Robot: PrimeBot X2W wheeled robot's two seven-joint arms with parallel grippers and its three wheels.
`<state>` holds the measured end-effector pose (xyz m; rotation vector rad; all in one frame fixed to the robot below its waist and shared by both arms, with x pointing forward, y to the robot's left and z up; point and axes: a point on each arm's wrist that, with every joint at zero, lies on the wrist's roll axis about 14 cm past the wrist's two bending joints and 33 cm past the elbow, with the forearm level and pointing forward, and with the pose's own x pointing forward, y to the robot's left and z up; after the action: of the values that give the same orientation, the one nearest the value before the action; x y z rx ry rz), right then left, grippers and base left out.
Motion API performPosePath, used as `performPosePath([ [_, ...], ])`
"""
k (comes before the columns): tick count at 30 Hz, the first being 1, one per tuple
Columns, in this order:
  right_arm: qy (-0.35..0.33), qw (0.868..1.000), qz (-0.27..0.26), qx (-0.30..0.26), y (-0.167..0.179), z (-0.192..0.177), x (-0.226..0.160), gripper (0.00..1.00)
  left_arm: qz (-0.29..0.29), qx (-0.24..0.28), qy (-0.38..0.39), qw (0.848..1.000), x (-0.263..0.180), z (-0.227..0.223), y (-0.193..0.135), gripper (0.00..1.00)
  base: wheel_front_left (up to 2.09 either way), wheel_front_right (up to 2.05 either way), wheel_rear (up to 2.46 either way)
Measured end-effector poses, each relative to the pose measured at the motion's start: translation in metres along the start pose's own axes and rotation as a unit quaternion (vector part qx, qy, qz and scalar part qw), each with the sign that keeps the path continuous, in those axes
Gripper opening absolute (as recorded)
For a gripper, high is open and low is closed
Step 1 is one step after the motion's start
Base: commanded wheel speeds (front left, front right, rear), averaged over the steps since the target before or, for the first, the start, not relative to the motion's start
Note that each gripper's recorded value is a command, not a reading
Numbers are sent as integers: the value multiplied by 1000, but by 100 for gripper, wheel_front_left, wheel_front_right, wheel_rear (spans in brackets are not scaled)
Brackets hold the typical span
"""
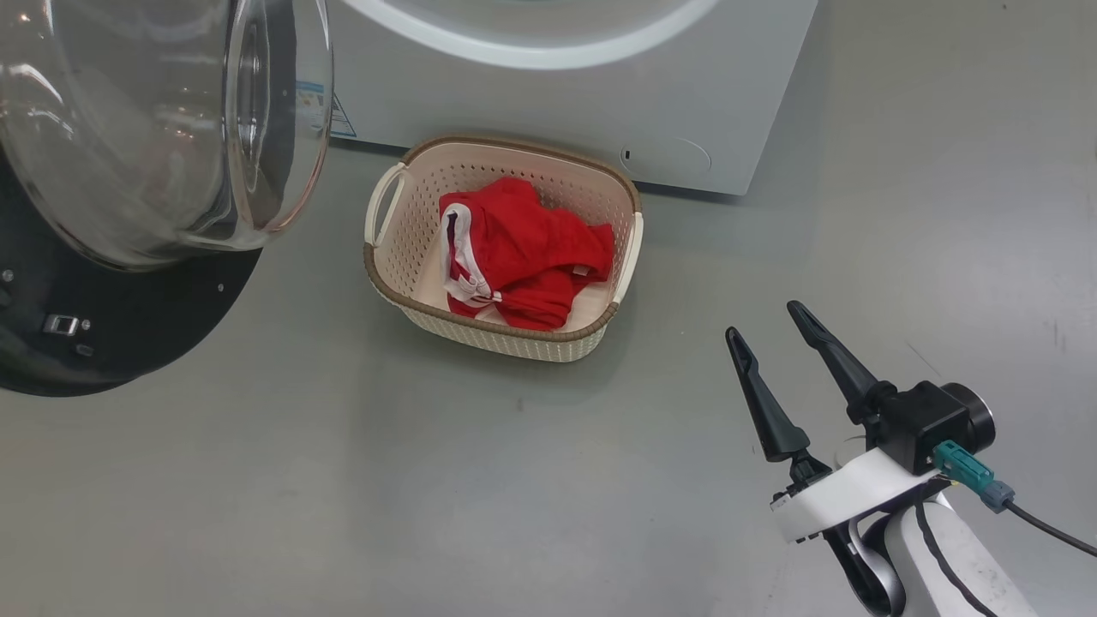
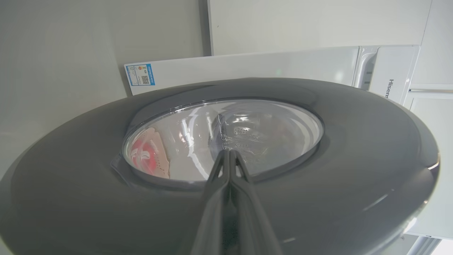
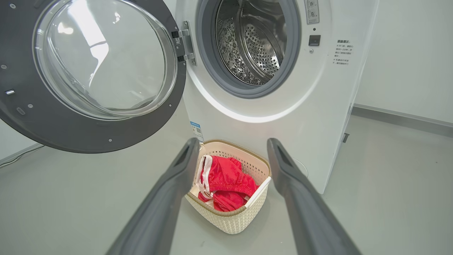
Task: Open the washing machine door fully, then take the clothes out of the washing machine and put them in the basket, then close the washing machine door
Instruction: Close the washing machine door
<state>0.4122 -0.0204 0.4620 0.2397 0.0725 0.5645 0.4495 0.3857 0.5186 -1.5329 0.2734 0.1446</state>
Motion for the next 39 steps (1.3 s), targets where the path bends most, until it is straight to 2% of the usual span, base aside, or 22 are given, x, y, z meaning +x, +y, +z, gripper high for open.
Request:
performPosePath([
  [14, -1, 1000, 4, 12, 9, 1, -2, 100, -43, -8, 74, 996, 0, -40, -7, 0, 0, 0, 0],
  [34, -6, 1000, 4, 12, 15, 6, -5, 100, -53, 9, 178, 983, -3, -106, 2, 0, 0, 0, 0],
  [39, -3, 1000, 3, 14, 16, 3, -8, 100, -53, 16, 178, 983, -7, -110, 5, 0, 0, 0, 0],
])
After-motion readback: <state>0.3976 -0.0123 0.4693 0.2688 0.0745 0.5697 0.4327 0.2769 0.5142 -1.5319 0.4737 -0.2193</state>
